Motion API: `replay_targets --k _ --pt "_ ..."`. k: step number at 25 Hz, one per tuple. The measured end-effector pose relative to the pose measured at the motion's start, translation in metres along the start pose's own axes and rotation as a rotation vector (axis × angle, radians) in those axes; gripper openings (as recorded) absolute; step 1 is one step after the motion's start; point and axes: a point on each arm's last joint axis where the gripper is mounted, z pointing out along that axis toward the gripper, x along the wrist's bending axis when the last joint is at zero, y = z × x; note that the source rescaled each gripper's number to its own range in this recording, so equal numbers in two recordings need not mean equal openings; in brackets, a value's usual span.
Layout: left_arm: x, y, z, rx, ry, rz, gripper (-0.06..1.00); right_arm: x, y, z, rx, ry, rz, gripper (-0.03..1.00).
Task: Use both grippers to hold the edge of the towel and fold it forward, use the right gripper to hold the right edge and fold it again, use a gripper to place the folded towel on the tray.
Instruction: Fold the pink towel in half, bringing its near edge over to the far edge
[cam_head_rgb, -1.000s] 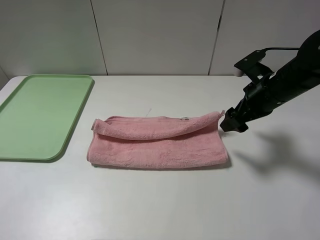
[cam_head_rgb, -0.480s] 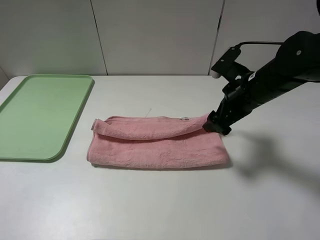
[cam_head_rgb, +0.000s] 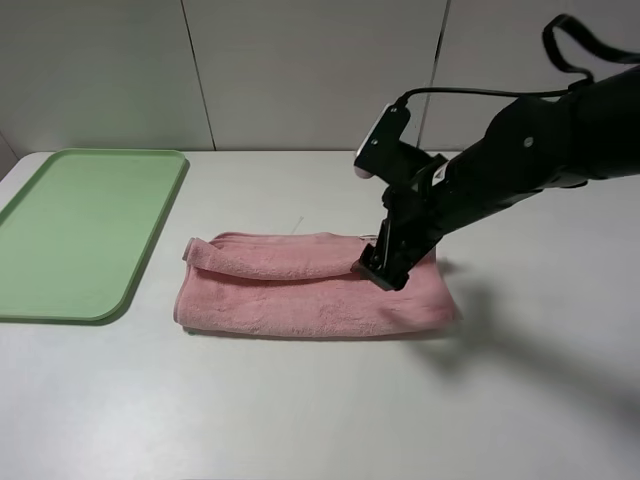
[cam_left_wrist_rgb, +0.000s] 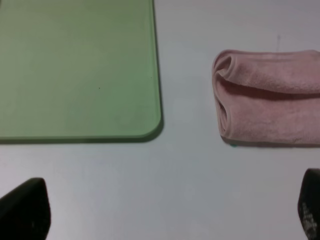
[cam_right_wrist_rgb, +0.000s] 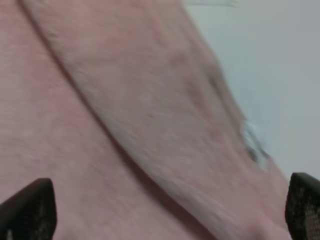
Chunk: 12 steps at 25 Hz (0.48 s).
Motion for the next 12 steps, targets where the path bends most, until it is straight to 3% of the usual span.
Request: replay_targets --k 7,12 --pt "0.000 0.000 0.000 0.000 0.000 0.000 1.00 0.025 0.015 0.026 -0.078 -0.037 -0.081 1.00" --pt "0.000 0.000 0.000 0.000 0.000 0.000 1.00 0.029 0.016 0.040 -0.111 -0.075 -0.099 1.00"
